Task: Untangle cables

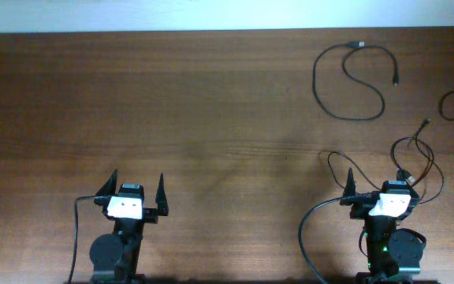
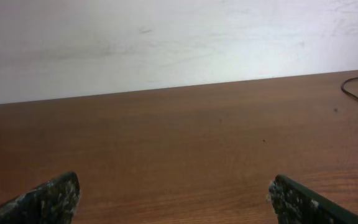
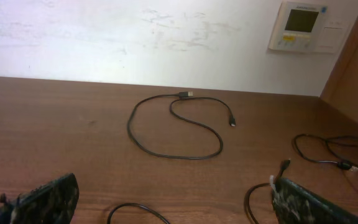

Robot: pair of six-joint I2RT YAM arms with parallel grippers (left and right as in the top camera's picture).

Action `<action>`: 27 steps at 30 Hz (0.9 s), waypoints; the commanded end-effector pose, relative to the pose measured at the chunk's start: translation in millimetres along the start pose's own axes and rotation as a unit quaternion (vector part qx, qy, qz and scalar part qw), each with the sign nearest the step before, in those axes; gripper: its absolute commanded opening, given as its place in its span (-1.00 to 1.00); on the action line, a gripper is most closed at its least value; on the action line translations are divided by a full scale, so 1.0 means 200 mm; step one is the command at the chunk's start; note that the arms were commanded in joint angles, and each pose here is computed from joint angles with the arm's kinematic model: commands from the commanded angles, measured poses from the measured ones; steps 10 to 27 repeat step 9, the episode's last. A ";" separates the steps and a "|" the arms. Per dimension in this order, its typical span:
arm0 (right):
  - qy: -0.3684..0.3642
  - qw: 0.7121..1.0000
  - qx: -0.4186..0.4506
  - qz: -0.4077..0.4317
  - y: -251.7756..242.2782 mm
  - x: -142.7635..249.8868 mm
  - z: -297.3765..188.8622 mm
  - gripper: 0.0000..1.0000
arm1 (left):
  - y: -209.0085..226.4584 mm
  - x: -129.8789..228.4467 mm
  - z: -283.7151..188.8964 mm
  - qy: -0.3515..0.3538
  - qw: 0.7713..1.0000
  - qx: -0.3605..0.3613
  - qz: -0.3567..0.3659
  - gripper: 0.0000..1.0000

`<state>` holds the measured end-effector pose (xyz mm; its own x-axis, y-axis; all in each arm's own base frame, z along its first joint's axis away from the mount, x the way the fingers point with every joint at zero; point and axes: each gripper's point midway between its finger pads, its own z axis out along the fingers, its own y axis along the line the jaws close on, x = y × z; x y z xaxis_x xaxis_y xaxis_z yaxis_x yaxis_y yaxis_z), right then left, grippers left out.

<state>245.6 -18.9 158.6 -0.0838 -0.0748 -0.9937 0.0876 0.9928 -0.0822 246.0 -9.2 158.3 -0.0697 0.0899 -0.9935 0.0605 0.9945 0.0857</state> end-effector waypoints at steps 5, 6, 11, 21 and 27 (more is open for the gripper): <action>0.004 1.000 0.001 0.006 0.00 0.02 0.00 0.97 | 0.01 0.01 0.00 0.001 1.000 -0.004 0.010 0.98; 0.004 1.000 0.001 0.006 0.00 0.02 0.00 0.97 | 0.01 0.01 0.00 0.001 1.000 -0.004 0.010 0.98; 0.004 1.000 0.001 0.006 0.00 0.02 0.00 0.97 | 0.01 0.01 0.00 0.001 1.000 -0.004 0.010 0.98; 0.004 1.000 0.001 0.006 0.00 0.02 0.00 0.97 | 0.01 0.01 0.00 0.001 1.000 -0.004 0.010 0.98; 0.004 1.000 0.001 0.006 0.00 0.02 0.00 0.97 | 0.01 0.01 0.00 0.001 1.000 -0.004 0.010 0.98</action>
